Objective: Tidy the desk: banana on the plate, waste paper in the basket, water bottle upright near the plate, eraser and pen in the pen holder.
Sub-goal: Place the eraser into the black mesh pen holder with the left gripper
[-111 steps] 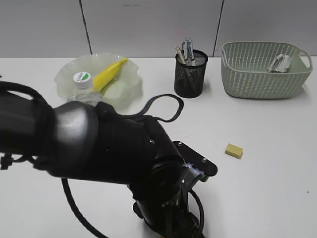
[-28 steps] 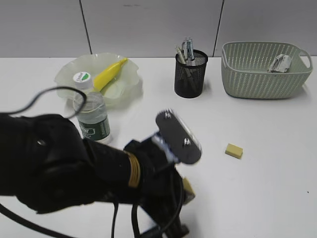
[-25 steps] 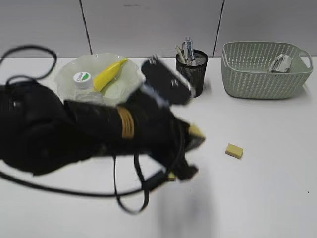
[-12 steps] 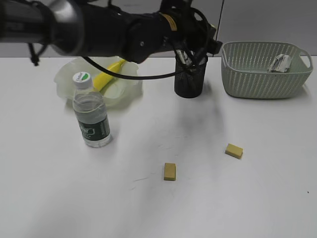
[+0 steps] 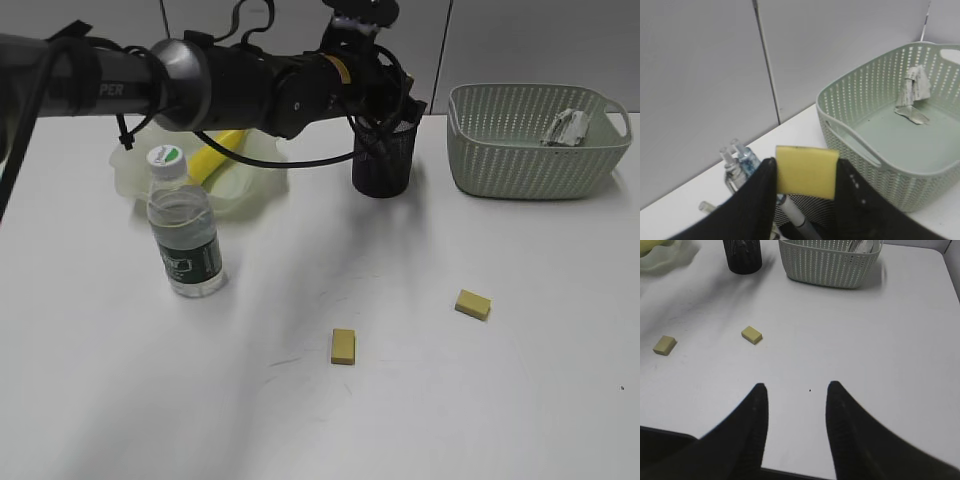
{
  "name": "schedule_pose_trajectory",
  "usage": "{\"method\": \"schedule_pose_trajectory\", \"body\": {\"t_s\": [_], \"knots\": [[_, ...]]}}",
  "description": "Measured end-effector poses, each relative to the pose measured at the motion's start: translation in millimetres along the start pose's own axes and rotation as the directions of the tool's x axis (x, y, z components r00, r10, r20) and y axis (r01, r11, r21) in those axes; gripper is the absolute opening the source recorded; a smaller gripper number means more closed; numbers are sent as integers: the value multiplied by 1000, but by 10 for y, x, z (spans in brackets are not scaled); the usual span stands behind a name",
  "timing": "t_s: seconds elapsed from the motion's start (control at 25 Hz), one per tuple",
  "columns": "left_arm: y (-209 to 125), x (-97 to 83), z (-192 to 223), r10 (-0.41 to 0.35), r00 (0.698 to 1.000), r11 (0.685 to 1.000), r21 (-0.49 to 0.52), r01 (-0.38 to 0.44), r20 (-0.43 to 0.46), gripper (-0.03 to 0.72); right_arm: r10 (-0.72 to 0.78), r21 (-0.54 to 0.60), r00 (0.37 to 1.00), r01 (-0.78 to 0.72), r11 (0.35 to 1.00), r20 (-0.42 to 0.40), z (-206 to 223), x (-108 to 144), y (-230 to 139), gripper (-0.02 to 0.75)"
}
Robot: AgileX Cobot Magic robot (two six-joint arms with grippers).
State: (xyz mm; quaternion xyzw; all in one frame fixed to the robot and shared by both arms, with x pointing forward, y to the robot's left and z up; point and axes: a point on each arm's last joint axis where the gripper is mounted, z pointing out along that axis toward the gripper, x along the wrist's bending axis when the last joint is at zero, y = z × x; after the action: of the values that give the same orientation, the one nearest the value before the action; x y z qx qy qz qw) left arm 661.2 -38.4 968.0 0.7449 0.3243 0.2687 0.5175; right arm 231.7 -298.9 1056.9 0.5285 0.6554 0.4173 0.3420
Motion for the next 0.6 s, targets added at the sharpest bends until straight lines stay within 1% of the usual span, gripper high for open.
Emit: {"method": "schedule_pose_trajectory", "body": {"t_s": [0.12,0.36,0.6], "knots": [[-3,34,1,-2,1000,1000,-2,2,-6,267,0,0,1000,0,1000,0,0,0,0,319],[38,96,-1,-2,1000,999,-49,2,-18,268,0,0,1000,0,1000,0,0,0,0,319],[32,226,-5,-9,999,999,-50,7,-41,360,0,0,1000,0,1000,0,0,0,0,319]]}}
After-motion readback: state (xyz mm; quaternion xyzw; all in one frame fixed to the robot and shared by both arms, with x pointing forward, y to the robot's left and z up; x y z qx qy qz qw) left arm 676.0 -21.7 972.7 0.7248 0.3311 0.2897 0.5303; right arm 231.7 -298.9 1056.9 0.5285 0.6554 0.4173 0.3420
